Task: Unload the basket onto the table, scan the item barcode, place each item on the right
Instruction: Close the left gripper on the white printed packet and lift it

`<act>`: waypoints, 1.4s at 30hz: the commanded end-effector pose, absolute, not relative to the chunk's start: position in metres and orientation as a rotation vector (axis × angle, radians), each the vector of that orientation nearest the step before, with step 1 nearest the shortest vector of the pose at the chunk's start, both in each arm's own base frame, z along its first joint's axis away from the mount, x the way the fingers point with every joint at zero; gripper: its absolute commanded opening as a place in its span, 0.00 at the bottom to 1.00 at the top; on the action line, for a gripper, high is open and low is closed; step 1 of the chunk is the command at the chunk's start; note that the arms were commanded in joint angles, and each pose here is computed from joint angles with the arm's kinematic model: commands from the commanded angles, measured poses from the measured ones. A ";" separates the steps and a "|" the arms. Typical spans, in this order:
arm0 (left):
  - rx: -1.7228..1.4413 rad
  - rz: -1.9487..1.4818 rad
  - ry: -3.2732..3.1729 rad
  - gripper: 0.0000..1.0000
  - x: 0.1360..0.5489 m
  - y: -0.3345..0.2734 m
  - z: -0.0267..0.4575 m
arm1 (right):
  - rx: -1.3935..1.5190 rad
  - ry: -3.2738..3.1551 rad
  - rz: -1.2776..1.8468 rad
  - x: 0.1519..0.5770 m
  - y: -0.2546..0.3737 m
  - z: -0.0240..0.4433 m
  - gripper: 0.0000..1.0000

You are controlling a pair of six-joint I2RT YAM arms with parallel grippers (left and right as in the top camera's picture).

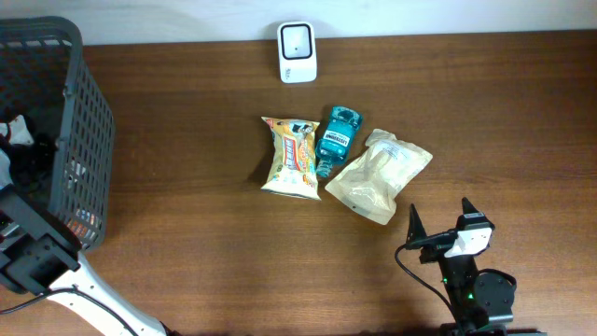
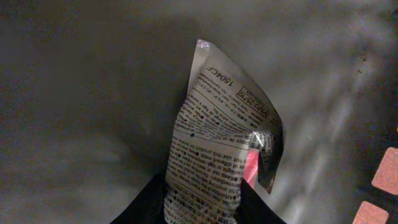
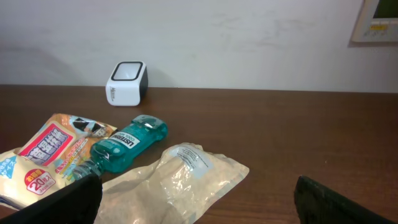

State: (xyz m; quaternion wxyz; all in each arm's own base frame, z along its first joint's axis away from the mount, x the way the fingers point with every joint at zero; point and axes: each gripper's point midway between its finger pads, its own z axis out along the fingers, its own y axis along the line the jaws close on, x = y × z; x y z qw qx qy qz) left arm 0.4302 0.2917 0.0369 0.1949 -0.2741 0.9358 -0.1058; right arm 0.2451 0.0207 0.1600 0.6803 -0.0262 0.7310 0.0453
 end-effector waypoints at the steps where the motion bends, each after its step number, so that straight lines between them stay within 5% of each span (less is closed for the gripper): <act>1: -0.769 -0.353 2.650 0.26 0.427 0.283 0.021 | -0.043 1.644 0.092 0.245 0.018 0.157 0.98; 11: -0.762 -0.354 2.639 0.00 0.429 0.284 0.023 | -0.043 1.644 0.092 0.245 0.018 0.157 0.98; 35: -0.610 -0.285 2.412 0.00 0.448 0.284 0.174 | -0.043 1.644 0.092 0.245 0.018 0.157 0.98; 42: -0.647 -0.218 2.448 0.00 0.436 0.287 0.177 | -0.043 1.644 0.091 0.245 0.017 0.157 0.98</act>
